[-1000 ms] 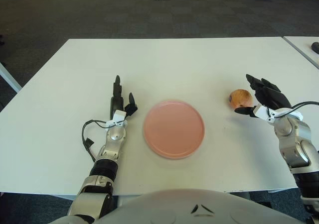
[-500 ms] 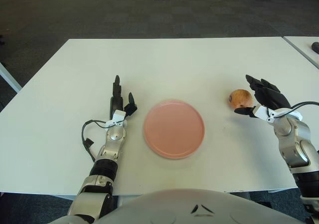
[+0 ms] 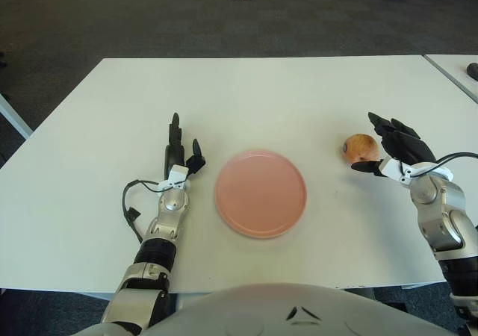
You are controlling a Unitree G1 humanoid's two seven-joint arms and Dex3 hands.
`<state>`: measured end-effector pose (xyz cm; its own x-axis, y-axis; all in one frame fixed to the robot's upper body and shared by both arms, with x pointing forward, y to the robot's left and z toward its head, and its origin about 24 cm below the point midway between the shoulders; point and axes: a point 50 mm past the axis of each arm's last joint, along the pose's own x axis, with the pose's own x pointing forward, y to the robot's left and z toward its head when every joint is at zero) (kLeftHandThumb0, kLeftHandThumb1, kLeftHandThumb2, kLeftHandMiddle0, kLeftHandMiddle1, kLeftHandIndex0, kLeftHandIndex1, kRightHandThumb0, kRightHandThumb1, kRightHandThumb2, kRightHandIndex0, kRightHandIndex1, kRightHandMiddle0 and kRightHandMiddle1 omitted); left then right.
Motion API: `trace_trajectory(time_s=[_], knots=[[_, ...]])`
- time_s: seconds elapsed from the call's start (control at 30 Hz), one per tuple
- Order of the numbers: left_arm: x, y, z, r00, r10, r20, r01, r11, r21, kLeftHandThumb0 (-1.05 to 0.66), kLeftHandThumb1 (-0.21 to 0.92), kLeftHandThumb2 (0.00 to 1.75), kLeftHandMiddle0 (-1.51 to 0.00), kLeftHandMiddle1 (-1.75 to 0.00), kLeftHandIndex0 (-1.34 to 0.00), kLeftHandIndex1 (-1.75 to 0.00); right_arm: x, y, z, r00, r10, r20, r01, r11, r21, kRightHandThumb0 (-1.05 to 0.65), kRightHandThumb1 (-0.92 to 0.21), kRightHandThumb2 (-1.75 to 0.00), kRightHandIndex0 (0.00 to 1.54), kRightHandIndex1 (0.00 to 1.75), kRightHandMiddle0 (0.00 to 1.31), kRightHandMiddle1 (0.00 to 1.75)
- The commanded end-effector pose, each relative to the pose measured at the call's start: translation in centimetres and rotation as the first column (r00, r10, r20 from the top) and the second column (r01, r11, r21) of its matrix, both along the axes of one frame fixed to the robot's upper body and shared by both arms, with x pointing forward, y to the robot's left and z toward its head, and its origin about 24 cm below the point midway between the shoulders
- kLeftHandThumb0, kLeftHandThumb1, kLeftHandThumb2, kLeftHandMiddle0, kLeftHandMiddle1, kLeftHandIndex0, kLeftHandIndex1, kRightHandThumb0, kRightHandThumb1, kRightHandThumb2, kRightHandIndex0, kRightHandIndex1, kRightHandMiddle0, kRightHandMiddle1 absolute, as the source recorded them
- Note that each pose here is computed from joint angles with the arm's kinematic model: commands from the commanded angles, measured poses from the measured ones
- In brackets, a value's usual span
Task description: Put the apple into the plate.
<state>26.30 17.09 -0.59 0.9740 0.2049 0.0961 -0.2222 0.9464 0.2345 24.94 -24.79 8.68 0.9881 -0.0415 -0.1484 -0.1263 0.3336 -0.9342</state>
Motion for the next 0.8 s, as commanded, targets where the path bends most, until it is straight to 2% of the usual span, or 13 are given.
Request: trace_trajectory(time_s=[0.0,0.77], knots=[[-1.03,0.29,-1.37,0.998,0.016,-0.058,-0.016,1.0,-0.006,-0.78,0.92,0.97,-0.11,0.0,0.0,-0.14,0.31,-0.3,0.52,1.0,-0.004,0.019,0.004,1.0,-0.019,-1.05,-0.92,-0.13,0.0,0.0,0.0,0.0],[-1.1,0.21,-1.3,0.998,0.017,-0.057,-0.017,1.0,-0.008,-0.78,0.92,0.98,-0.12,0.0,0.0,-0.18,0.25,-0.4,0.54,1.0,-0.004,0.019,0.005,1.0,-0.019,-1.05,-0.92,-0.13,0.0,0.0,0.0,0.0]])
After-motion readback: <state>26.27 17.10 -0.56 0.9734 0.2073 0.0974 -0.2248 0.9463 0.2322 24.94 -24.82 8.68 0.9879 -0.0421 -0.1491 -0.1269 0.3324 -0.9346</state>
